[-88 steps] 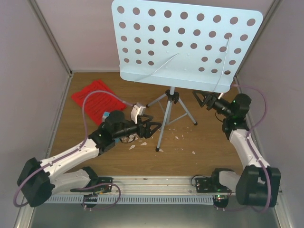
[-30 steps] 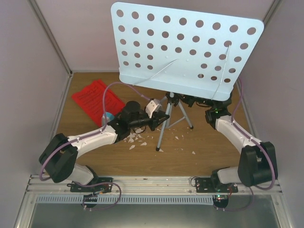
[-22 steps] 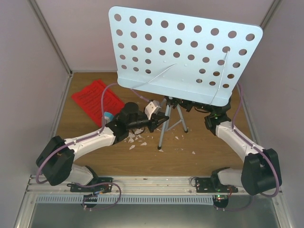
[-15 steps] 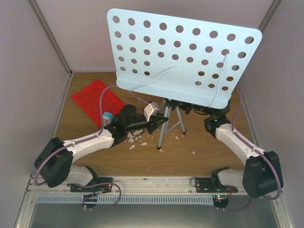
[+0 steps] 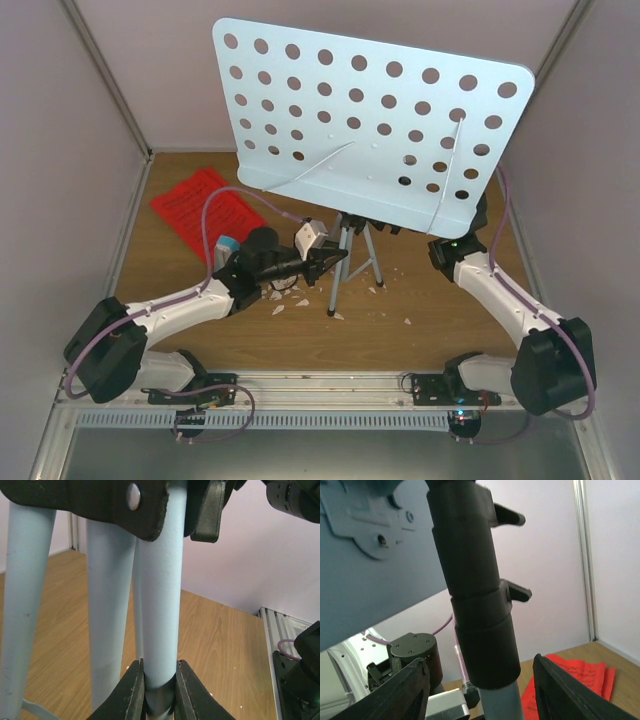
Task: Pack up the instrument practice props
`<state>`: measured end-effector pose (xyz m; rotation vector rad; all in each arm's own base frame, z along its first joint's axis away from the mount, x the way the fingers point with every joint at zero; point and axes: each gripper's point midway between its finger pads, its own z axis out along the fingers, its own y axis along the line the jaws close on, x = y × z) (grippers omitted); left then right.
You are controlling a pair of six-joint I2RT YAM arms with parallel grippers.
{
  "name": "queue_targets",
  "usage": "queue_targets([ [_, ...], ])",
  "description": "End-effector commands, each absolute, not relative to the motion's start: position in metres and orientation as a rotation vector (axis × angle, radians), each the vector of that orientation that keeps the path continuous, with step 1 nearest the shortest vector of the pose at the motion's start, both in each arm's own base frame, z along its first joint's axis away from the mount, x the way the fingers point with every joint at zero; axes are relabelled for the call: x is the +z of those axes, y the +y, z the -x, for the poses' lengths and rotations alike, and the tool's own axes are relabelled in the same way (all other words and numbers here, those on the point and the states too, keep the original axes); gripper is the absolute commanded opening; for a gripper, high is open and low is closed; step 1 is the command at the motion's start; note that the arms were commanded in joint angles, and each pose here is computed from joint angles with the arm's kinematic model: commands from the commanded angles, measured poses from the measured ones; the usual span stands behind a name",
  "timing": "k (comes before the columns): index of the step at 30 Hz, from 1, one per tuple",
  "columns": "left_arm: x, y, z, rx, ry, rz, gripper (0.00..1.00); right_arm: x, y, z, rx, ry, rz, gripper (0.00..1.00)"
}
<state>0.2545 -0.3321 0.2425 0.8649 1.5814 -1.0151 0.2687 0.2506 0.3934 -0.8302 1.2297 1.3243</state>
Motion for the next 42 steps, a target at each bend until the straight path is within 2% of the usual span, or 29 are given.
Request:
queue_targets([
  [1, 0.283, -0.327, -0.256, -0.996, 1.432, -0.841, 0.0, 0.41, 0.258, -0.262, 1.335, 1.168, 0.907, 0.58],
  [6, 0.283, -0.328, -0.255, -0.999, 1.433, -0.853, 0.0, 0.409, 0.263, -0.27, 1.33, 1.173, 0.948, 0.58],
  [8, 0.283, -0.329, -0.255, -0.999, 1.433, -0.856, 0.0, 0.408, 0.266, -0.273, 1.34, 1.173, 0.959, 0.55],
  [10, 0.283, -0.329, -0.255, -0.997, 1.436, -0.856, 0.0, 0.411, 0.266, -0.273, 1.347, 1.153, 0.962, 0.45],
  [14, 0.288, -0.329, -0.256, -0.989, 1.433, -0.852, 0.0, 0.417, 0.264, -0.27, 1.348, 1.138, 0.945, 0.13],
  [16, 0.298, -0.329, -0.255, -0.993, 1.413, -0.845, 0.0, 0.418, 0.262, -0.267, 1.345, 1.138, 0.939, 0.02],
  [25, 0.411, -0.325, -0.234, -1.047, 1.231, -0.787, 0.0, 0.417, 0.267, -0.246, 1.34, 1.214, 0.818, 0.01],
  [30, 0.451, -0.317, -0.221, -1.105, 1.192, -0.747, 0.0, 0.418, 0.266, -0.242, 1.376, 1.259, 0.689, 0.01],
  [36, 0.456, -0.312, -0.219, -1.159, 1.269, -0.683, 0.0, 0.389, 0.253, -0.266, 1.385, 1.439, 0.366, 0.0],
  [42, 0.43, -0.323, -0.224, -1.214, 1.411, -0.694, 0.0, 0.342, 0.234, -0.286, 1.364, 1.563, 0.089, 0.0],
])
